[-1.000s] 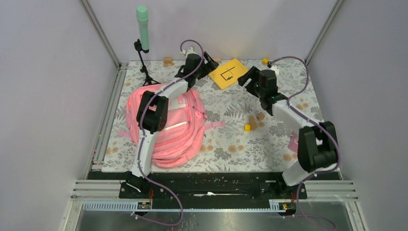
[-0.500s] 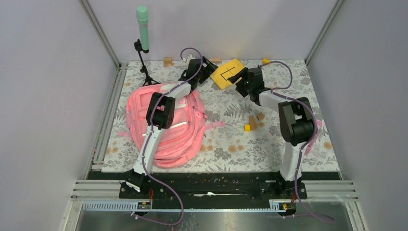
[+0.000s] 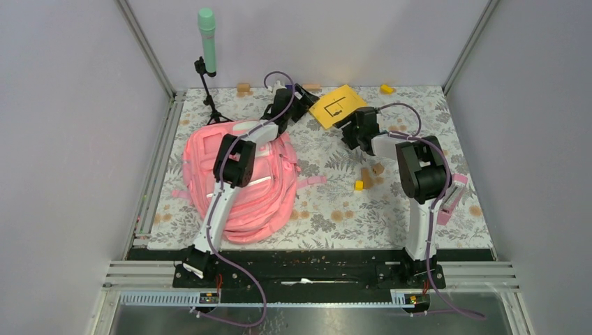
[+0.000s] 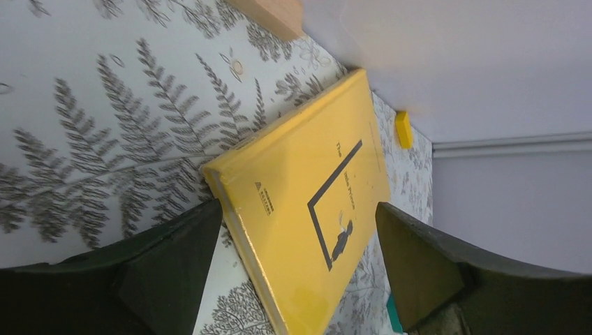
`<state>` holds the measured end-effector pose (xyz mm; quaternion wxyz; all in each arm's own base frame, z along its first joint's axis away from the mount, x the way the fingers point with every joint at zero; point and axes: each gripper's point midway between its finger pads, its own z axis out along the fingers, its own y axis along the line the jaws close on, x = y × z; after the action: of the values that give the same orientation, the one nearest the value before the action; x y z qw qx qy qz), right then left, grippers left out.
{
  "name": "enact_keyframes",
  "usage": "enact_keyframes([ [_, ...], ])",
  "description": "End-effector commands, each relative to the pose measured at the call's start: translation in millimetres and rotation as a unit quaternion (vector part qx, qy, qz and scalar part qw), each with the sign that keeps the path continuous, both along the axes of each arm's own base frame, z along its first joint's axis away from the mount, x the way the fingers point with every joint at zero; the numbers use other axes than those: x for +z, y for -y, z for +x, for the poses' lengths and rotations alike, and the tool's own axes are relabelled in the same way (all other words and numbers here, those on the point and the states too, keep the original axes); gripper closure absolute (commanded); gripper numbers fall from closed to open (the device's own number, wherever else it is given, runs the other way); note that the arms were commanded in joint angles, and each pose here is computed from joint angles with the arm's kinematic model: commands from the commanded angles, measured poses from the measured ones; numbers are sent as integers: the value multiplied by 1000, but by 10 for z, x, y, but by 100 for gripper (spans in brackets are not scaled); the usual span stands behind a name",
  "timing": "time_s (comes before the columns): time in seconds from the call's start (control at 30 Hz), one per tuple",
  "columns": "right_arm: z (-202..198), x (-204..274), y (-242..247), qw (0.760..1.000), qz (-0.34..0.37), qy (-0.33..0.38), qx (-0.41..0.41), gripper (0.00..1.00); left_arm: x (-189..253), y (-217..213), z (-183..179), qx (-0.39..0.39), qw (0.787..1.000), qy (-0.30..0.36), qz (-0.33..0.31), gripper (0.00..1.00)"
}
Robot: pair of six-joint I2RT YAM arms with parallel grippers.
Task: Pack the student bag
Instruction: Move the book to the center of the board.
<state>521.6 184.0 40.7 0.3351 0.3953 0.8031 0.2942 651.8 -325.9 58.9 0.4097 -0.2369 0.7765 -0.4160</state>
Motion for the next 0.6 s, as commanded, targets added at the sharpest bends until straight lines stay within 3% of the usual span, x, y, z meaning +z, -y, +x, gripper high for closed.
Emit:
enact_keyframes([
  [0.0,101,294,182,999,3,37,-29,27,274,416,-269,-75,997,23,-17,14],
  [0.33,24,316,573,998,25,24,-53,27,391,846,-521,-132,990,49,-8,14],
  [0.57,44,204,875,996,30,7,-83,27,640,512,-520,-102,990,81,60,13],
])
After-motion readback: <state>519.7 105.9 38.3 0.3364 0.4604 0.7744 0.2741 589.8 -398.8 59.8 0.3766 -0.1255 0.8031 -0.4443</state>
